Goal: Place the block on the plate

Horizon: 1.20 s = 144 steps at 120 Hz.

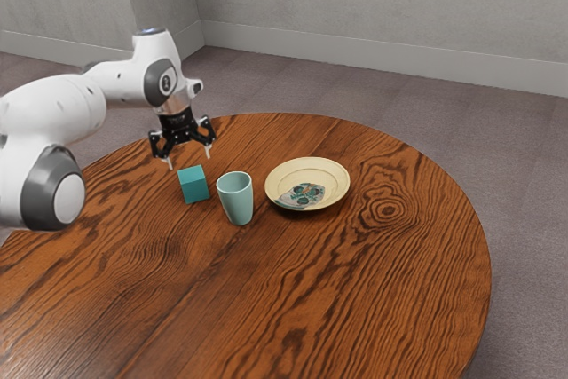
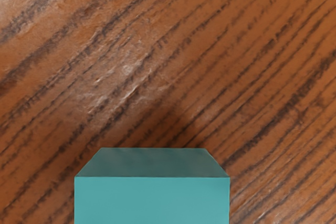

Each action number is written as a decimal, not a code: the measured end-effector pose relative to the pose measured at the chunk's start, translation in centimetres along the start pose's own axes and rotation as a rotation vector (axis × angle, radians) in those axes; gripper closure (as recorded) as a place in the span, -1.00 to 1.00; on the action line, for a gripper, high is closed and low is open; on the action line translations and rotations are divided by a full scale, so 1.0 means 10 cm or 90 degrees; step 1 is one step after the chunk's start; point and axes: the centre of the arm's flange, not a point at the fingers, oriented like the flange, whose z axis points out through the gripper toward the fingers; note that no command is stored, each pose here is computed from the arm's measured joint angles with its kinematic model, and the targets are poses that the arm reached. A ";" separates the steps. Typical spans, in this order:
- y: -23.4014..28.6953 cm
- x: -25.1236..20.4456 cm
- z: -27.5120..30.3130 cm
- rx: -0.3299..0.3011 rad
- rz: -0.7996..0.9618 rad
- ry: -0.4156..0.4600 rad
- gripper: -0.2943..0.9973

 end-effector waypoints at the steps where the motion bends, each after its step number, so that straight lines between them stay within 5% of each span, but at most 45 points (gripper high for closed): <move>1: 0.00 0.00 0.01 0.000 -0.001 -0.001 -0.54; 144: -0.02 0.00 0.66 0.006 -0.050 -0.046 -0.54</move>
